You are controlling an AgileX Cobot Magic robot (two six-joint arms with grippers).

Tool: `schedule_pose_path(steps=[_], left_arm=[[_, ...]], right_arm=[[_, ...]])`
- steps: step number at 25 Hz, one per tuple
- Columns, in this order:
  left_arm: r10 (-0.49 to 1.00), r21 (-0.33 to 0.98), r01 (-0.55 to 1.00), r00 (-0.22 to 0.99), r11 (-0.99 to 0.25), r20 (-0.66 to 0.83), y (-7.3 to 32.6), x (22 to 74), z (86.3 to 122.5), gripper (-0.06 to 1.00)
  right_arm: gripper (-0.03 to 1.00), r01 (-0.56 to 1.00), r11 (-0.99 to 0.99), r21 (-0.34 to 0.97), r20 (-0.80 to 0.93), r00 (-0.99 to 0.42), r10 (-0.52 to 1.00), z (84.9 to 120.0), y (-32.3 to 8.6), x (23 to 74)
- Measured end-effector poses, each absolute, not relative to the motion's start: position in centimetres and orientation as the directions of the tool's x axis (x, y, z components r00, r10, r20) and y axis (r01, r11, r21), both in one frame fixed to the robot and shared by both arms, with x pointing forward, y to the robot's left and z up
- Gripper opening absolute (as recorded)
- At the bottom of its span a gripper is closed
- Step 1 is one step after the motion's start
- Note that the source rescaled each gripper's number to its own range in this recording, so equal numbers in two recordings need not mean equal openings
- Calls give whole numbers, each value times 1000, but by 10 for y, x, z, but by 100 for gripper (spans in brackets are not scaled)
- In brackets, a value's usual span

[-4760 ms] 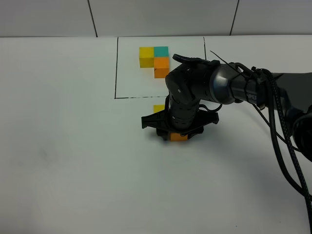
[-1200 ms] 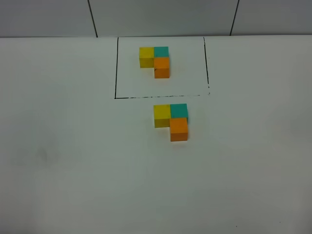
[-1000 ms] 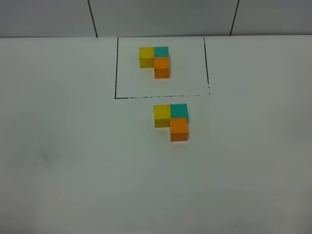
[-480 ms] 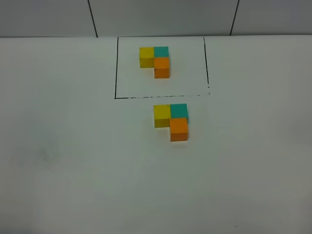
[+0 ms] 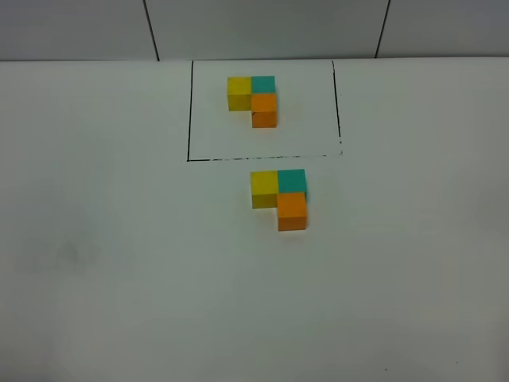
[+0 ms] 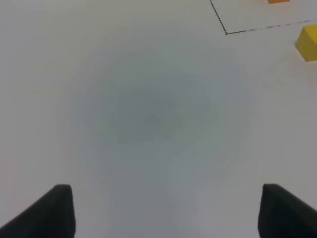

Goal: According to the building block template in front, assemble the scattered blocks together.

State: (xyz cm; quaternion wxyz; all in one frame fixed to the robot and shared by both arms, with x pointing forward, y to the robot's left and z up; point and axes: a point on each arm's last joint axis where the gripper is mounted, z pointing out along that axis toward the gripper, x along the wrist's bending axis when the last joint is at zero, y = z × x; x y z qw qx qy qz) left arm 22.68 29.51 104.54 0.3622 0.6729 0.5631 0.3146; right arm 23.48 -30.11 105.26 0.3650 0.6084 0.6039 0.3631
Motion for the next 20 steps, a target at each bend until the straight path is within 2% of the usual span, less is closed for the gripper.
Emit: schedule_pose_path(steps=[20], left_arm=[[986, 842, 530, 168, -104, 16, 295, 227, 1045, 75]], right_arm=[[76, 470, -5, 883, -8, 26, 1000, 1053, -302, 235]])
